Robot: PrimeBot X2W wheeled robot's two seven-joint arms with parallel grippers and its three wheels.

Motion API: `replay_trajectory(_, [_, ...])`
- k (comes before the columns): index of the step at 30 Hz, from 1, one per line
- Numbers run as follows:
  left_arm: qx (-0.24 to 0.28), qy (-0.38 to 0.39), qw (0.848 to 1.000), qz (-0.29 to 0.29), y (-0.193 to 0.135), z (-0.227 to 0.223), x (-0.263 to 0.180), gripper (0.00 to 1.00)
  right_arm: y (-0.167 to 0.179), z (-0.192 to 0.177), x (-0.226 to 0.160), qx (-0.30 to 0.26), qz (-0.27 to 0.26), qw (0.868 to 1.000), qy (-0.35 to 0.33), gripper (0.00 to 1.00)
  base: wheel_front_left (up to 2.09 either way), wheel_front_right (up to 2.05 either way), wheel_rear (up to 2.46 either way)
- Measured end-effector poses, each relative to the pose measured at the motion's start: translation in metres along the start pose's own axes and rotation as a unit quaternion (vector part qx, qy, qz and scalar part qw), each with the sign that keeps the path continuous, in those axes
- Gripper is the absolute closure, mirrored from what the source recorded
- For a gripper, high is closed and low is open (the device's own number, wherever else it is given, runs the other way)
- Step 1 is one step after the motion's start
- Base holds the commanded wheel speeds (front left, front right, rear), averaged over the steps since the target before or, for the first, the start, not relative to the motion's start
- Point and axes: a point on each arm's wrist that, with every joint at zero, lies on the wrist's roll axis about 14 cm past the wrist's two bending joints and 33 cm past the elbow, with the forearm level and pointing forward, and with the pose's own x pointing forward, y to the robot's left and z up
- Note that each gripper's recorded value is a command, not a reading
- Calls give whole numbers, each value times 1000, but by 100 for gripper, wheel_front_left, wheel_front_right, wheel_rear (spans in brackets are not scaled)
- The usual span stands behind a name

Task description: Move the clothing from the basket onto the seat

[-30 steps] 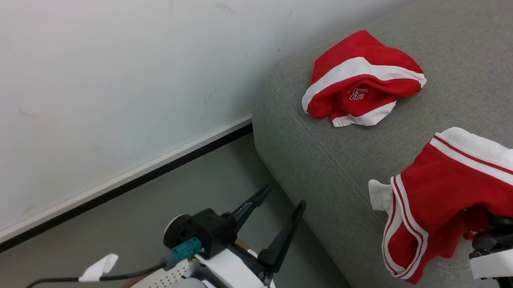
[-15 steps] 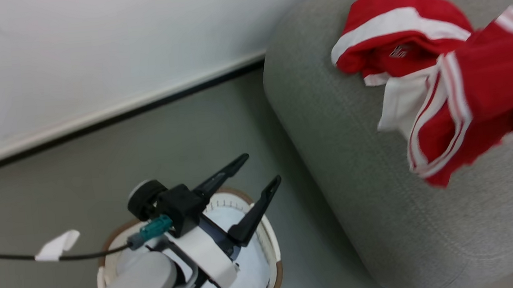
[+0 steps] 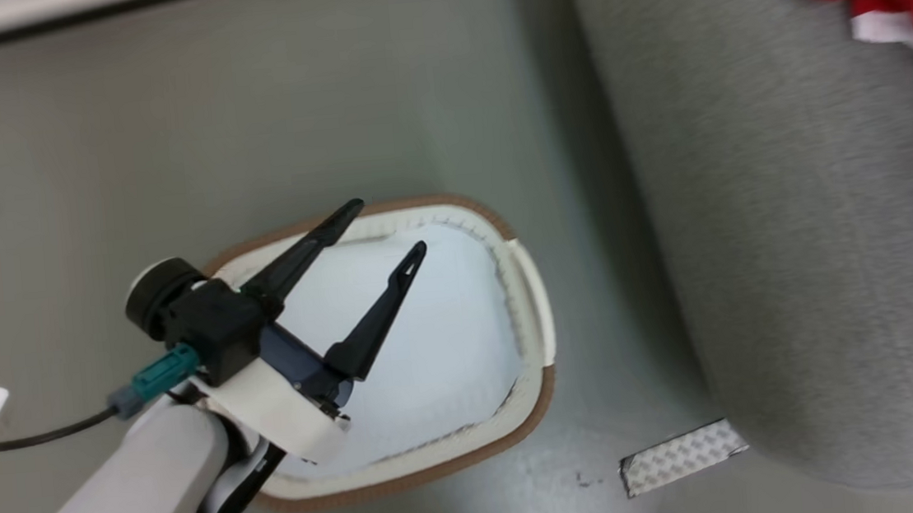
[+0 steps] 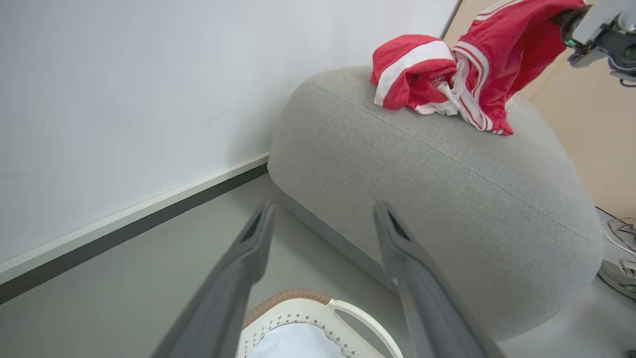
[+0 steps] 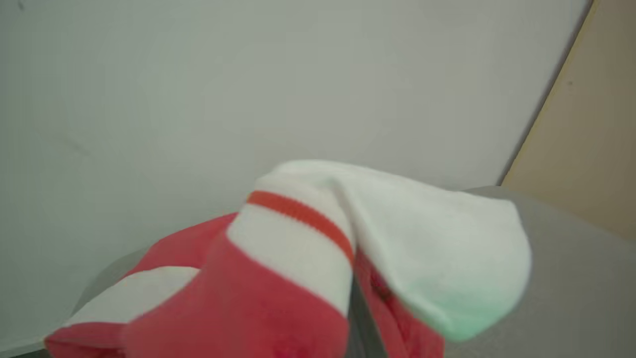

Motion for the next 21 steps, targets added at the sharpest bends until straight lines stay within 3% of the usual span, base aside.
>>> replay_trajectory(4, [-14,22,999,28,16,-22,-16,0,4,-54,6,-17,-4,996,92,100,0,0,0])
replay_trajectory(9, [-11,21,999,46,22,-18,-23,0,8,-116,-17,-38,7,967,251,99,0,0,0])
replay_trajectory(11, [-9,18,999,47,19,-13,-22,0,7,-119,-25,-37,8,961,274,66,0,0,0])
replay_trajectory(12, [-8,16,999,46,16,-10,-21,0,5,-118,-28,-36,7,959,280,0,0,0,0])
replay_trajectory(17, [-1,0,999,42,2,11,-18,0,-8,-96,-35,-40,3,959,281,0,0,0,0])
replay_trajectory(21, [-5,-4,999,46,-11,22,-19,0,-16,-91,-55,-45,11,942,332,0,0,0,0])
